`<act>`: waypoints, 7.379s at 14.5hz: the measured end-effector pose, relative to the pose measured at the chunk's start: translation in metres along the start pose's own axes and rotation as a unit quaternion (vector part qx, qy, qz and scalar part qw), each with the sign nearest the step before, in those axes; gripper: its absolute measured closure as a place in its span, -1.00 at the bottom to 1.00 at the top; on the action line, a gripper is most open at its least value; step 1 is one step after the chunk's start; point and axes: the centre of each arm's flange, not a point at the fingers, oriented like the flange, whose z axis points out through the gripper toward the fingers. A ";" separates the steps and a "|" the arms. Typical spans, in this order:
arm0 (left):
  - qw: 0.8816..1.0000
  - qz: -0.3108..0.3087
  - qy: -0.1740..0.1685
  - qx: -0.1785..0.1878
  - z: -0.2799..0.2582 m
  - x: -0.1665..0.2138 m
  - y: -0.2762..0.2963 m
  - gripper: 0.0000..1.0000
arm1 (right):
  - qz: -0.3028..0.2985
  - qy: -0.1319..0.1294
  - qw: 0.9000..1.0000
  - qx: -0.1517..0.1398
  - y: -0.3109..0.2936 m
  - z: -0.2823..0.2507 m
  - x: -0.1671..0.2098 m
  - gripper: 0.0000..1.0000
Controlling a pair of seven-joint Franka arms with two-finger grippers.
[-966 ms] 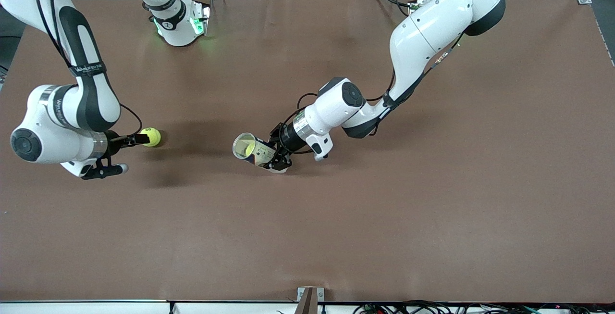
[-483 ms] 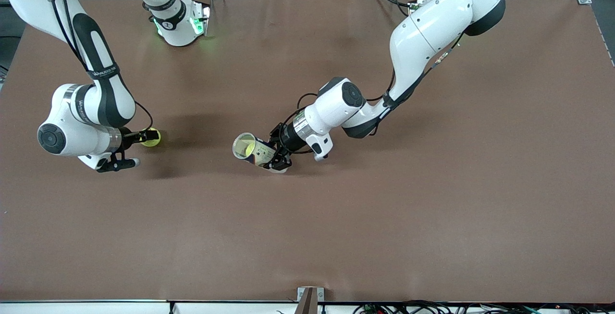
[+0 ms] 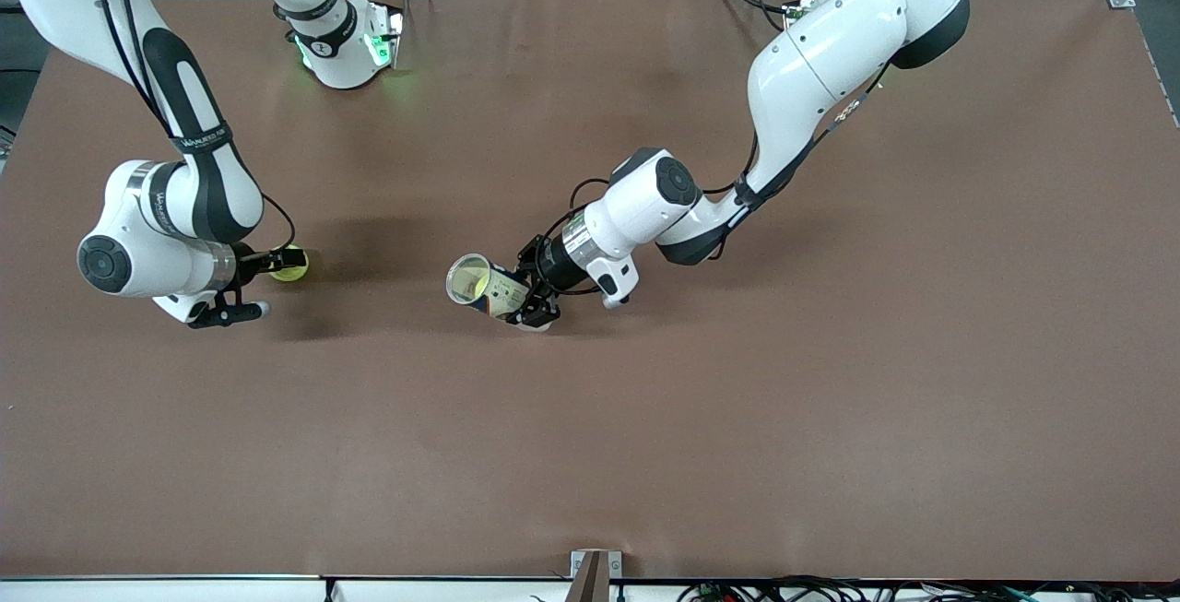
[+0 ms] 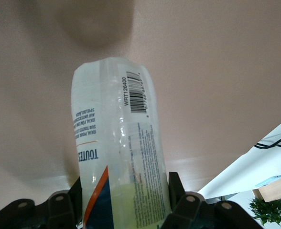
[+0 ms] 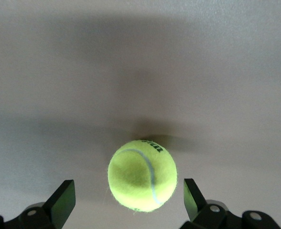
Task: Insert tennis ball vertically with right arm
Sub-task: 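Grasp the second yellow tennis ball with the right gripper, then carry the second ball to the can opening and push it in, then open the right gripper and withdraw it while the left gripper lowers the can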
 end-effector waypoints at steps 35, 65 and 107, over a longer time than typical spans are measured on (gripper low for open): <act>1.000 -0.009 0.000 0.008 0.002 -0.001 -0.006 -0.40 | 0.092 0.001 0.994 0.057 -0.240 -0.206 0.013 -0.34; 1.000 -0.014 -0.001 0.010 0.003 -0.003 -0.010 -0.50 | 0.161 0.063 0.976 0.133 -0.335 -0.199 0.045 -0.34; 0.991 -0.061 -0.096 -0.065 0.013 0.016 -0.058 -0.35 | 0.046 0.178 0.982 -0.045 -0.110 -0.394 -0.118 -1.00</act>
